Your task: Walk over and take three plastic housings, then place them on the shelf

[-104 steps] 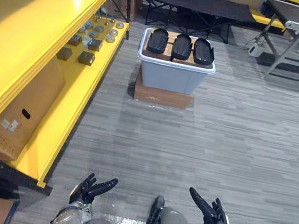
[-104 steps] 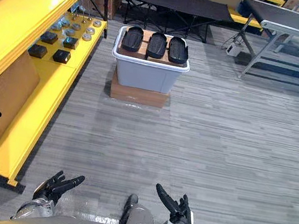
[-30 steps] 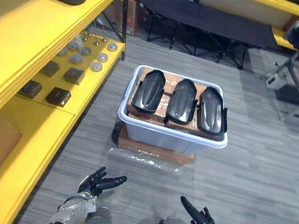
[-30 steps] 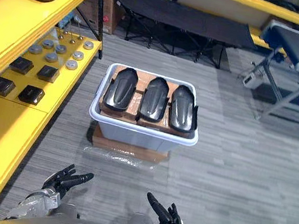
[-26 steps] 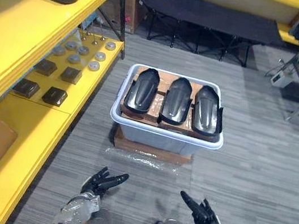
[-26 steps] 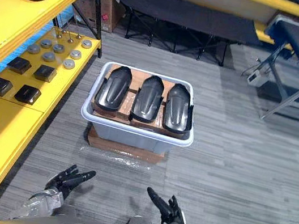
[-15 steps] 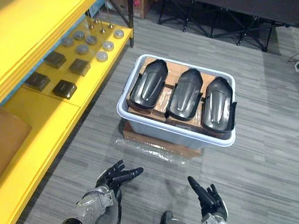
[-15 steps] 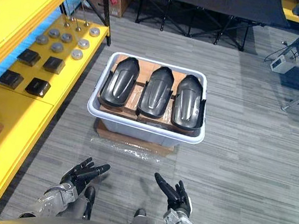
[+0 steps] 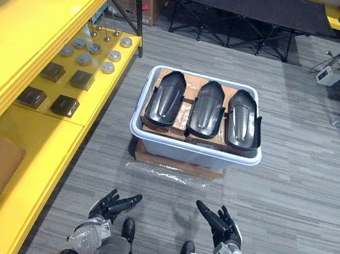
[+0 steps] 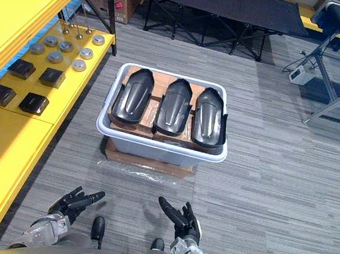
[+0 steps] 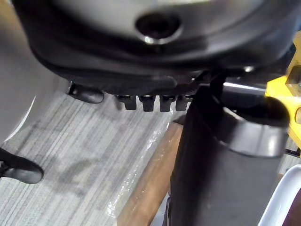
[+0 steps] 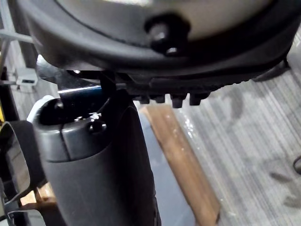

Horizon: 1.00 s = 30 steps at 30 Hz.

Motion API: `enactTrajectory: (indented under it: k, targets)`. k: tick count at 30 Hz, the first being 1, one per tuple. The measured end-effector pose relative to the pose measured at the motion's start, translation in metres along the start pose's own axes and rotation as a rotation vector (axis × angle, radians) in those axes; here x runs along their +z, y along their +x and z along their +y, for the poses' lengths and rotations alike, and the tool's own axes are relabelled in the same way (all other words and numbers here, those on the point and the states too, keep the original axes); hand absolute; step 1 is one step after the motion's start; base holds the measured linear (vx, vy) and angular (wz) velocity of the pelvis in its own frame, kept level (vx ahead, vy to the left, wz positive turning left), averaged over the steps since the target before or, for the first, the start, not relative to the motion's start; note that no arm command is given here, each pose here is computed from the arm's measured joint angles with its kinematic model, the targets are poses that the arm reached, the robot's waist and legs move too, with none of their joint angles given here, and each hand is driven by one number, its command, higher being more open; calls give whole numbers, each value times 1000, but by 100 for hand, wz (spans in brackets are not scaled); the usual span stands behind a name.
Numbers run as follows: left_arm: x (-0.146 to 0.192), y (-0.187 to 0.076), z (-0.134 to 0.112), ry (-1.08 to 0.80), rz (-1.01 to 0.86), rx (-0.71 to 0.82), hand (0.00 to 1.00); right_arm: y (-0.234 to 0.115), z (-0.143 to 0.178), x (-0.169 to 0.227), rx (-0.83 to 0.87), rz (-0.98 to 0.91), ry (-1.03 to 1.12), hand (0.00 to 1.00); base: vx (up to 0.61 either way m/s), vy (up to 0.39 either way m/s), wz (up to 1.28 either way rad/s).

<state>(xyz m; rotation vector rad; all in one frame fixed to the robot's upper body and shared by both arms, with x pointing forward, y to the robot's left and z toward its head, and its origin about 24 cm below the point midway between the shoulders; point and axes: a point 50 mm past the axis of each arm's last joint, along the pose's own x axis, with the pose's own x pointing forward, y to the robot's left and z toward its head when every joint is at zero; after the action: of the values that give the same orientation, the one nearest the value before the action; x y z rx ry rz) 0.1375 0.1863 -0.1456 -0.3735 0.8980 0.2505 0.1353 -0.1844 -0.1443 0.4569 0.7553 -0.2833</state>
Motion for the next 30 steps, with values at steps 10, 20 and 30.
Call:
enactTrajectory:
  k: [10,20,30]
  targets:
    - [-9,0,0,106,36,39,100,-3,-10,-15,-45,145,-59,100,6,4,-25]
    - [4,3,-3,144,12,46,100,-10,-19,-20,-81,132,-27,100,-14,13,-4]
    - [-12,1,-18,3,66,6,100,-10,-40,-5,-128,104,-71,100,240,-279,45]
